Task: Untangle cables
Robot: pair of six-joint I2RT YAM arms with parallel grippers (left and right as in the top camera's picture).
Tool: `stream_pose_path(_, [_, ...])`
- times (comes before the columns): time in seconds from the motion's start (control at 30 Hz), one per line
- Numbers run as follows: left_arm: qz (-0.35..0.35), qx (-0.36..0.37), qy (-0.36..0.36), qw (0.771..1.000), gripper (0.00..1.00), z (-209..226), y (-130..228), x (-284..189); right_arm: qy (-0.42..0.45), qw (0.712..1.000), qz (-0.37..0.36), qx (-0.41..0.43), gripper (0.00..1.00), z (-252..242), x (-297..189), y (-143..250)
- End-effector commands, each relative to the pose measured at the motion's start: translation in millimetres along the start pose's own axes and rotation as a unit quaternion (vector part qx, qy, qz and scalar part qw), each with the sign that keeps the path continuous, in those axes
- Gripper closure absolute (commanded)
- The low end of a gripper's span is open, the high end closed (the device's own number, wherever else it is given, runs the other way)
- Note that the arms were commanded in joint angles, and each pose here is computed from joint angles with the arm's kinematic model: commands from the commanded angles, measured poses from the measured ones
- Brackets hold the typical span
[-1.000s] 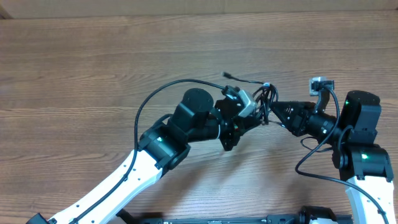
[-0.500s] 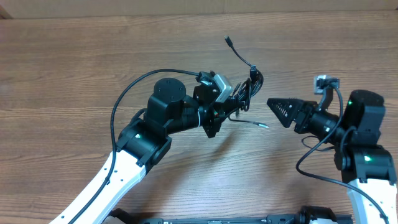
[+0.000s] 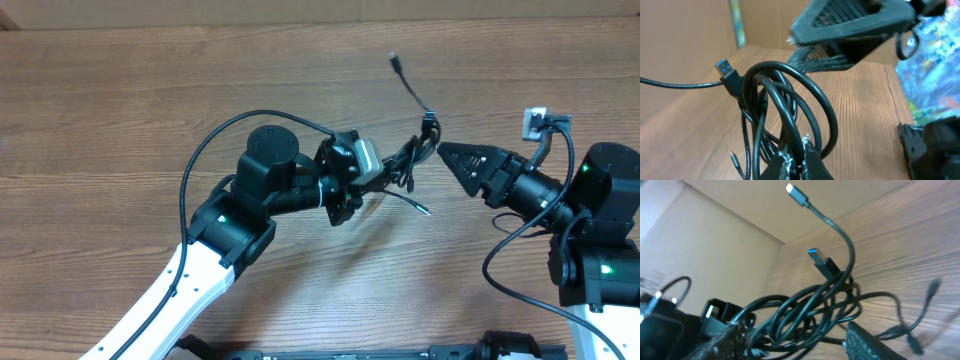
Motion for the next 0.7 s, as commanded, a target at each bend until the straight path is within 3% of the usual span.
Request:
stream_pose_path(0.0, [-0.039,0.076,0.009,0.996,0.96,-3,-24,-7,-0.039,0.998,0.027,0.031,0.41,19,-4,5])
stream_pose_path(0.37, [-0.069,0.105,0.013,0.992,0.96,-10,-39,-2,-0.051,0.995,0.050,0.068,0.51,23,-5,11])
stream_pose_path(0.53, [-0.072,0.162,0.035,0.983,0.96,-22,-39,2,-0.051,0.995,0.050,0.067,0.52,23,-5,11])
stream_pose_path(0.67, [-0.073,0.168,0.037,0.982,0.96,-23,-39,2,-0.050,0.995,0.048,0.067,0.62,23,-5,10])
Point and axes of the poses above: each gripper's point midway between its finger pads, its own x axis out along the fingers, its own z axis along the line the jaws close on, y = z × x, the point moved 4 cm from there along -x, back along the fingers, and after that the axes turned 14 degrees about x, right-handed, at the moved point
